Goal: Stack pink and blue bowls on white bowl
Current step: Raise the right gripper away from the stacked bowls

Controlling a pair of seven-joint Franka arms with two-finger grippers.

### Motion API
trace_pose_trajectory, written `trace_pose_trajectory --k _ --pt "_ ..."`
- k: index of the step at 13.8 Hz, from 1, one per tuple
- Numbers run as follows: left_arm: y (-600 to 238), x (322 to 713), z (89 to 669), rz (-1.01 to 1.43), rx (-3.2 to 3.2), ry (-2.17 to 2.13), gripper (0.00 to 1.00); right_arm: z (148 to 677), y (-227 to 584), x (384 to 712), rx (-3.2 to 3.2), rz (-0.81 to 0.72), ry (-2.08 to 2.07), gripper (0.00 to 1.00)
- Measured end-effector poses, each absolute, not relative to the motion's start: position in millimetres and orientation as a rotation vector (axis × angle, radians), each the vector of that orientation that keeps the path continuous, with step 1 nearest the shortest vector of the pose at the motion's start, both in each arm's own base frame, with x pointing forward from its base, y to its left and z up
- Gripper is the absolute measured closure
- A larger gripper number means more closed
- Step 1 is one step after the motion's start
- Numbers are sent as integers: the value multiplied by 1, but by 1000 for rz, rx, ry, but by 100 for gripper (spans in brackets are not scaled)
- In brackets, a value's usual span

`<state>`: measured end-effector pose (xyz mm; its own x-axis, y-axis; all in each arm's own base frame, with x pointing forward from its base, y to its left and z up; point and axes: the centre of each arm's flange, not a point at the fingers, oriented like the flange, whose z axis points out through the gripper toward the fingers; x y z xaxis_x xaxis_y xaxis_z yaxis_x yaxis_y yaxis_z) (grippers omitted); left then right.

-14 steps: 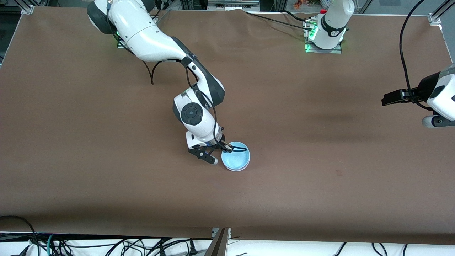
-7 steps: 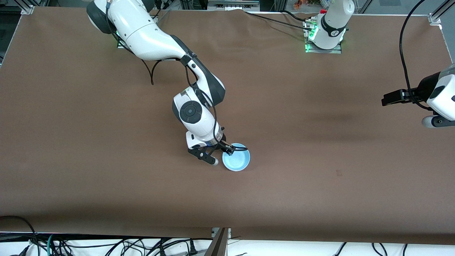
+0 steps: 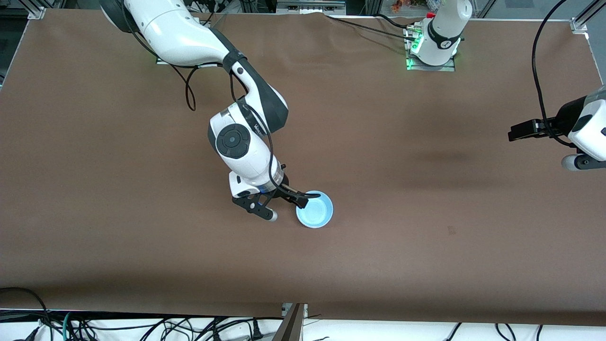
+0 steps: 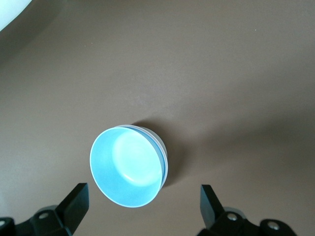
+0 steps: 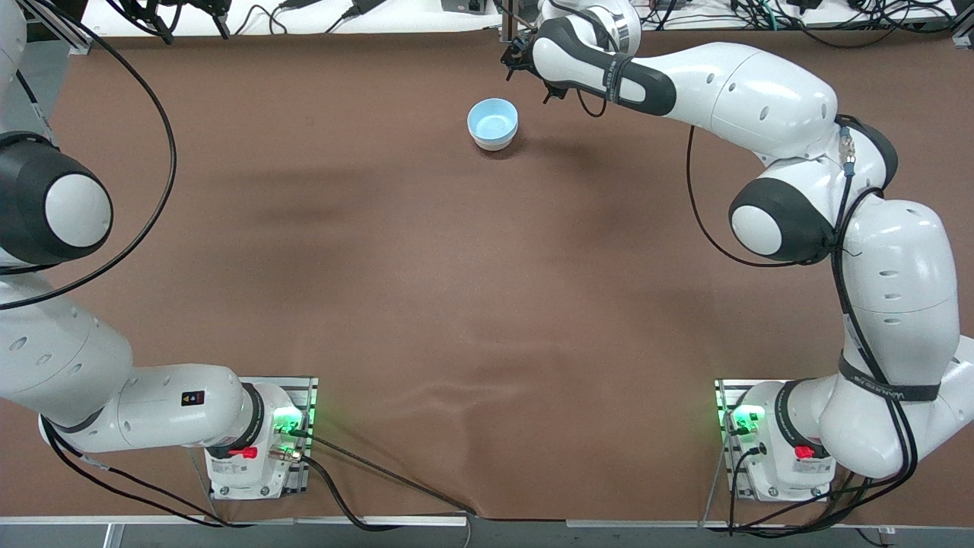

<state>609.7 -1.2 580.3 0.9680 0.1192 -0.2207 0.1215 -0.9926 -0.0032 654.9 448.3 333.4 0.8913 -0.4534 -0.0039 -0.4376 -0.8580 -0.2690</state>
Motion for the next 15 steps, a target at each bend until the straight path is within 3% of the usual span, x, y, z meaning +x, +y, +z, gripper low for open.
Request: trace_pose_trajectory --k 10,12,15 --pt "-1 610 580 -349 3106 190 0 309 447 644 -2905 -45 477 0" --pt "-1 610 579 -350 3106 190 0 328 418 656 -2963 -23 408 0" --pt "-1 610 579 -351 3105 190 0 413 339 666 -3050 24 243 0"
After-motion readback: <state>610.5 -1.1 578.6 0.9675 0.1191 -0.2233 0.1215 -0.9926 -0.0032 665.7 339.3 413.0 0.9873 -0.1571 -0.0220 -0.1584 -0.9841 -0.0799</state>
